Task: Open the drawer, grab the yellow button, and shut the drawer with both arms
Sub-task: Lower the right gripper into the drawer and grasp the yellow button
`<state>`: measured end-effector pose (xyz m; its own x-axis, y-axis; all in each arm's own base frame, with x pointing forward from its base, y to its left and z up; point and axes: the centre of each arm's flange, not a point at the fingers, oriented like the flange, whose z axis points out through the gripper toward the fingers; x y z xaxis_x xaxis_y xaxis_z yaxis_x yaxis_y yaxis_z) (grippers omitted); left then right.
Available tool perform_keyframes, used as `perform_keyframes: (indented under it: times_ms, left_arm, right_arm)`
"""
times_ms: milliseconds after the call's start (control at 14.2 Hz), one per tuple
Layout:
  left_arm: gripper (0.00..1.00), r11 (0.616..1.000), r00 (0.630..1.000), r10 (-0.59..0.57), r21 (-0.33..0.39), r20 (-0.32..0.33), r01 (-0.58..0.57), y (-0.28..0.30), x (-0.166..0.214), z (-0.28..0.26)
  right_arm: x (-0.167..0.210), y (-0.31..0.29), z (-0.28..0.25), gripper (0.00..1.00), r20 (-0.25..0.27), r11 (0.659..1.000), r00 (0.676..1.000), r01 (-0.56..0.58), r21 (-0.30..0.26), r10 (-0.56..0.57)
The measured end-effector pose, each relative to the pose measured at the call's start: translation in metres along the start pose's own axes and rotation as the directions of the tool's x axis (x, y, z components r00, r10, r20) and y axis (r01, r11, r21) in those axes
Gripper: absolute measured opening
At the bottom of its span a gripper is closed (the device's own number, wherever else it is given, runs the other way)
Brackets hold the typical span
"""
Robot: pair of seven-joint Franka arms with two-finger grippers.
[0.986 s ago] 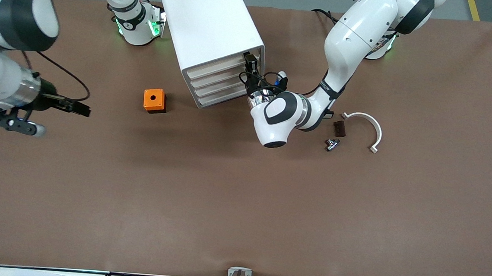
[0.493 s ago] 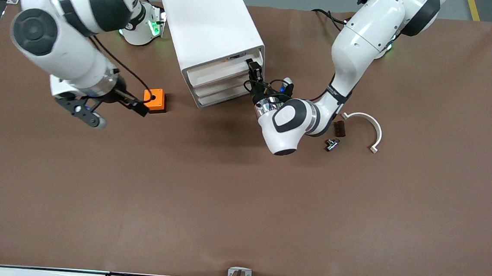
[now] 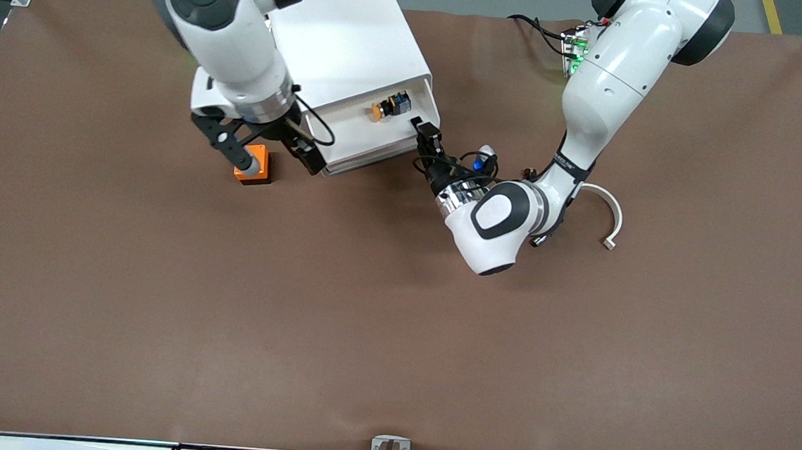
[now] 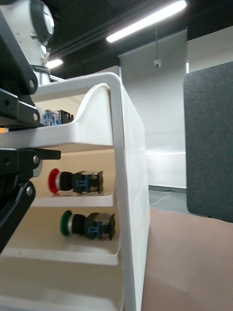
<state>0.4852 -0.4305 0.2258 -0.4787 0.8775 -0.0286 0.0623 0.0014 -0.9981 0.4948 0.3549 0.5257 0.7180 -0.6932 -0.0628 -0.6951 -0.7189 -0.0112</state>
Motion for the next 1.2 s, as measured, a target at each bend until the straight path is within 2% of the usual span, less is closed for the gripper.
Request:
perform_keyframes:
  times_ms: [493, 915, 1056, 1197]
  left_arm:
    - [0.14, 1.0, 0.994, 0.001, -0.007, 0.108, 0.0, 0.002, 0.022, -0.061]
    - [0.16, 1.0, 0.989, -0.003, -0.005, 0.145, 0.004, 0.005, 0.032, -0.081]
    - [0.3, 1.0, 0.988, -0.007, -0.01, 0.157, 0.008, 0.008, 0.034, -0.085]
    - [0.51, 1.0, 0.983, 0.0, -0.029, 0.182, 0.005, 0.011, 0.035, -0.094]
  right_arm:
    - [-0.087, -0.036, 0.058, 1.0, -0.011, 0.991, 0.991, -0.132, 0.018, 0.132]
    - [-0.151, -0.045, 0.084, 1.0, -0.02, 0.978, 0.978, -0.207, 0.026, 0.208]
    - [-0.16, -0.048, 0.09, 1.0, -0.023, 0.972, 0.972, -0.232, 0.035, 0.233]
    - [-0.164, -0.051, 0.104, 1.0, -0.025, 0.967, 0.967, -0.252, 0.033, 0.252]
